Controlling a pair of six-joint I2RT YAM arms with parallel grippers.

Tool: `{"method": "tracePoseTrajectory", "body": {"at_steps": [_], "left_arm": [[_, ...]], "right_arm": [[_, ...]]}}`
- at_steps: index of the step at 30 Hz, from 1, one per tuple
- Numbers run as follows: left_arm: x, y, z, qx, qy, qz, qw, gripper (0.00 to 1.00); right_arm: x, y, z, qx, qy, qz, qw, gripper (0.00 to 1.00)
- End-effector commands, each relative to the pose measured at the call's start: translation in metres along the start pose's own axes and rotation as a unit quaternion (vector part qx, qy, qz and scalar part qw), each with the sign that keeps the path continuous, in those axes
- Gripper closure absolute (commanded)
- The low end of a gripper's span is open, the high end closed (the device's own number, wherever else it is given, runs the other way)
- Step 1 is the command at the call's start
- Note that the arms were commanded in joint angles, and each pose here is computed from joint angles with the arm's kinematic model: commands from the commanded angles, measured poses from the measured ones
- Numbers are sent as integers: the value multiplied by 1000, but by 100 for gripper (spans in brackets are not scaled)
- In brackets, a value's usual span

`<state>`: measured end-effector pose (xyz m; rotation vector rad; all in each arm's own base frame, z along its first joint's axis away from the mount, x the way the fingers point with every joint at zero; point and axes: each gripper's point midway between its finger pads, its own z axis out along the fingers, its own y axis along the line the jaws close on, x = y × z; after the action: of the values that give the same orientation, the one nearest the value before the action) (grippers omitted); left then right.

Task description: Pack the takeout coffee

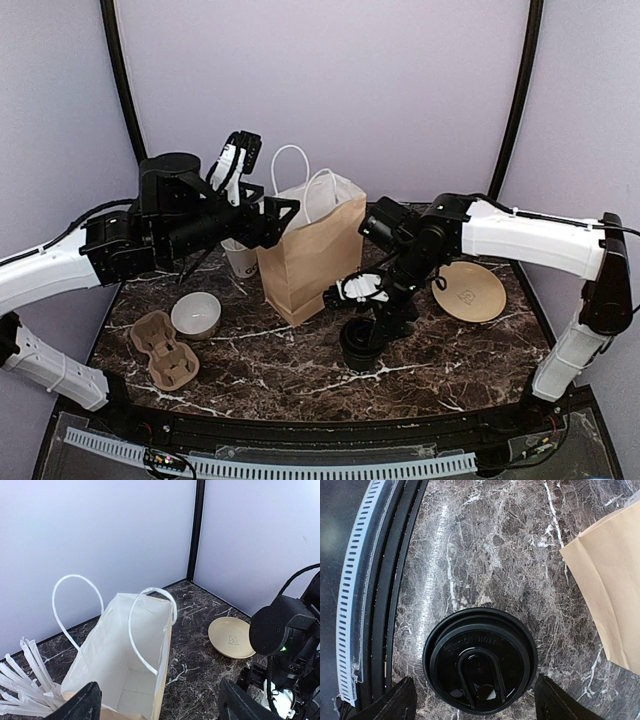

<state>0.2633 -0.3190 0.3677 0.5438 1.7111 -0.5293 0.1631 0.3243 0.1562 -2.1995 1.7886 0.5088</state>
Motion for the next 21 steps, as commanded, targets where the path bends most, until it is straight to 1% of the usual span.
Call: {"method": "tracePoseTrajectory", "body": {"at_steps": [1, 8, 11, 15, 18, 21], "left_arm": [[-1, 9, -8, -15, -8, -12, 1000, 17], [3, 9, -5, -17, -5, -9, 1000, 16], [5, 9, -4, -17, -2, -9, 1000, 16], [7, 9, -4, -17, -1, -10, 1000, 16], [5, 11, -6, -20, -2, -9, 1000, 16], [1, 14, -11, -24, -6, -7, 1000, 16]], "right_arm": [[-5, -4, 7, 9, 13, -6, 1000, 16], [-3, -1, 19, 1, 29, -2, 1000, 15], [-1, -3, 23, 3, 36, 1, 999, 20], [1, -5, 24, 6, 43, 6, 999, 34], [6, -7, 18, 19, 57, 8, 998, 36], [15, -13, 3, 43, 60, 15, 997, 36]]}}
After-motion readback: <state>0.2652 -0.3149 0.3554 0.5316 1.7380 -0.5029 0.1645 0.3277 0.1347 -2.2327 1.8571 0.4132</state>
